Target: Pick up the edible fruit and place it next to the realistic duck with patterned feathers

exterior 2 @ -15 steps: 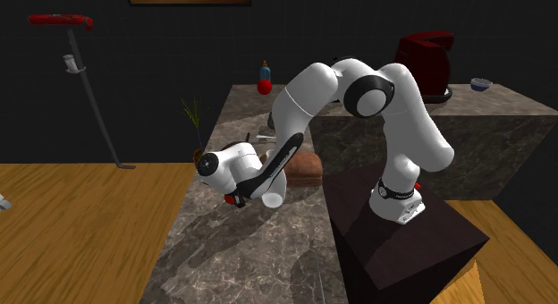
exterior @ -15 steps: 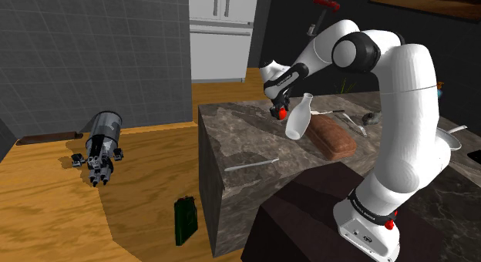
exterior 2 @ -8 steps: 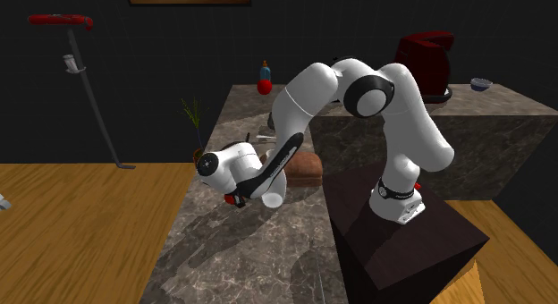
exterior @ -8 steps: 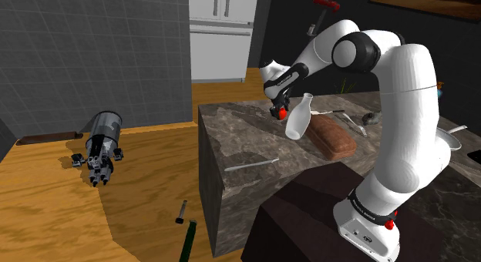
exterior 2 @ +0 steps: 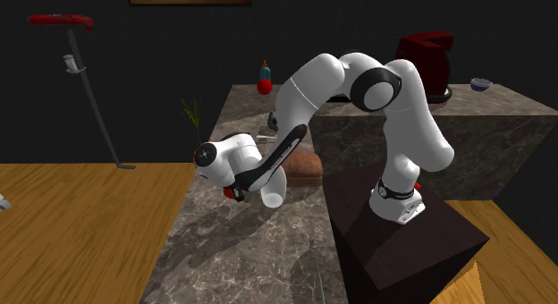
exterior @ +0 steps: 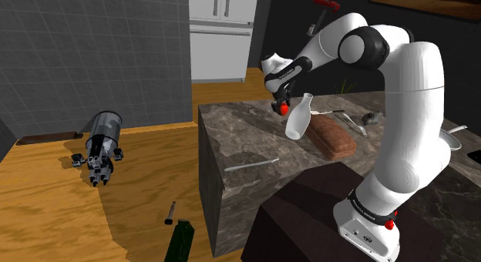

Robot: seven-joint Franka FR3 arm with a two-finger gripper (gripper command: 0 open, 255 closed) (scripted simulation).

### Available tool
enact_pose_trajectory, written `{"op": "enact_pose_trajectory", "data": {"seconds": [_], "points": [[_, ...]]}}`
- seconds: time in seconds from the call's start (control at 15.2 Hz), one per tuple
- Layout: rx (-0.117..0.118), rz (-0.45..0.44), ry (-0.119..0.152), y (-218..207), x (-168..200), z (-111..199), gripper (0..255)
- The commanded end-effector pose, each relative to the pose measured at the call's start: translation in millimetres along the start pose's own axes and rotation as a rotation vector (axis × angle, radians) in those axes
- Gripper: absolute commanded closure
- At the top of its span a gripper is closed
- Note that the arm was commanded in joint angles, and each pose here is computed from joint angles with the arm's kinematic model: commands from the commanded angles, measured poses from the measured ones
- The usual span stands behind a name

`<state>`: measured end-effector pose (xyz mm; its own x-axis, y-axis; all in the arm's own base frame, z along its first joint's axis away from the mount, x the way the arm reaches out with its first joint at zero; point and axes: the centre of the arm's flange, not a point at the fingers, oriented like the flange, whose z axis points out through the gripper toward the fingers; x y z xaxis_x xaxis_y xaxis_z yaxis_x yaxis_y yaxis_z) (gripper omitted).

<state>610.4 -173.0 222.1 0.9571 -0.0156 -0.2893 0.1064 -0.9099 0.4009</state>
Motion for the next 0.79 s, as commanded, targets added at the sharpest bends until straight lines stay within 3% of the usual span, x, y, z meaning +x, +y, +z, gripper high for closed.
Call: {"op": "enact_pose_trajectory", "data": {"seconds": [0.0, 0.73], "points": [[0.0, 0.0, 0.0, 5, -4, -10, 255], [0.0, 0.0, 0.0, 28, -20, -61, 255]]}}
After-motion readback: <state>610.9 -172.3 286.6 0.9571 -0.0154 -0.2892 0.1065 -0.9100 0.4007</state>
